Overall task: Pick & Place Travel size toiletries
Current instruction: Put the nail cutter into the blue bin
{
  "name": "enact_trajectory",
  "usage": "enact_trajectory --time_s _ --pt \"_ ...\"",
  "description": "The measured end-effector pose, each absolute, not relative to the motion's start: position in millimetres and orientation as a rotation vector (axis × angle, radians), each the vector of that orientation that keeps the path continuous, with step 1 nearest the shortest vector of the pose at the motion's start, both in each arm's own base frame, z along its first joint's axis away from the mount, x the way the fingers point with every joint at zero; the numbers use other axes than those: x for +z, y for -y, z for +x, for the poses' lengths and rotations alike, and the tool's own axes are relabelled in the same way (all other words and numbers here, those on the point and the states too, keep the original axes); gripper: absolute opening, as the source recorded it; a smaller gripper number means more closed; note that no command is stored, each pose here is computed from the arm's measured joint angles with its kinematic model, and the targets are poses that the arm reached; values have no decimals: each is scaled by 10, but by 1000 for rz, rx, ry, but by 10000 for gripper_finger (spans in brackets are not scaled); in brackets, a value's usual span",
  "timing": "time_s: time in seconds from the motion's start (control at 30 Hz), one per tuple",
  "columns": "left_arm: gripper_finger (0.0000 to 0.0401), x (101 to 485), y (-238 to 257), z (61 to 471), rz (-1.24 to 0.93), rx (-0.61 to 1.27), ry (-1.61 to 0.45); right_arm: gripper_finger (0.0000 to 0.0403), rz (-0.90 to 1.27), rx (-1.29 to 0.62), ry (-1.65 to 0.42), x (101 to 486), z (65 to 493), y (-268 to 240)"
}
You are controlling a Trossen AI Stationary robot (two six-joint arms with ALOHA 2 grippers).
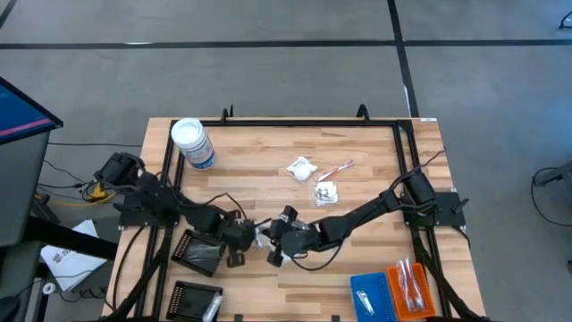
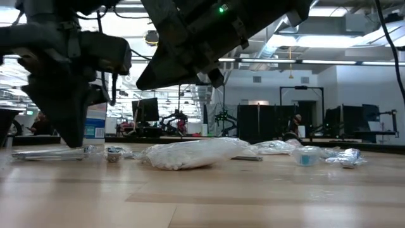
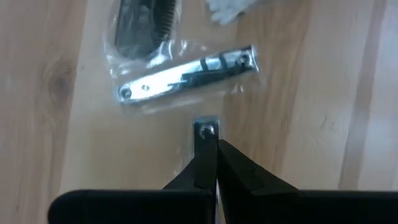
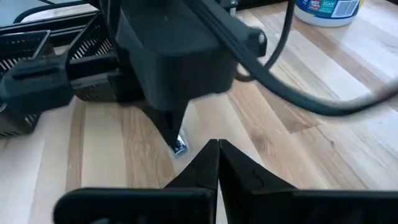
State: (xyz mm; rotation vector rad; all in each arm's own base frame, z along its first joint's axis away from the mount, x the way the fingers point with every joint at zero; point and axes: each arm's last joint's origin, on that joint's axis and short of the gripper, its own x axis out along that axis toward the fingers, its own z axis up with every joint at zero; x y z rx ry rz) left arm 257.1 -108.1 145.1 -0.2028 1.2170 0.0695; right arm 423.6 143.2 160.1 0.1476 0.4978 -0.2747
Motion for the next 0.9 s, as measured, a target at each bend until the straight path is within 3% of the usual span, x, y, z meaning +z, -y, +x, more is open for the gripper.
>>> enact_trajectory --time_s 0.47,0.73,0.9 --pt "0 1498 741 2816 -184 29 -1094 1 140 -278 -514 1587 4227 -1429" --pt "0 1648 1027 2656 -217 -55 -1091 1 133 -295 -571 1537 4189 -1420" --pt "0 1434 1120 2724 -224 -56 -1125 1 153 -301 -574 1533 4181 -1431"
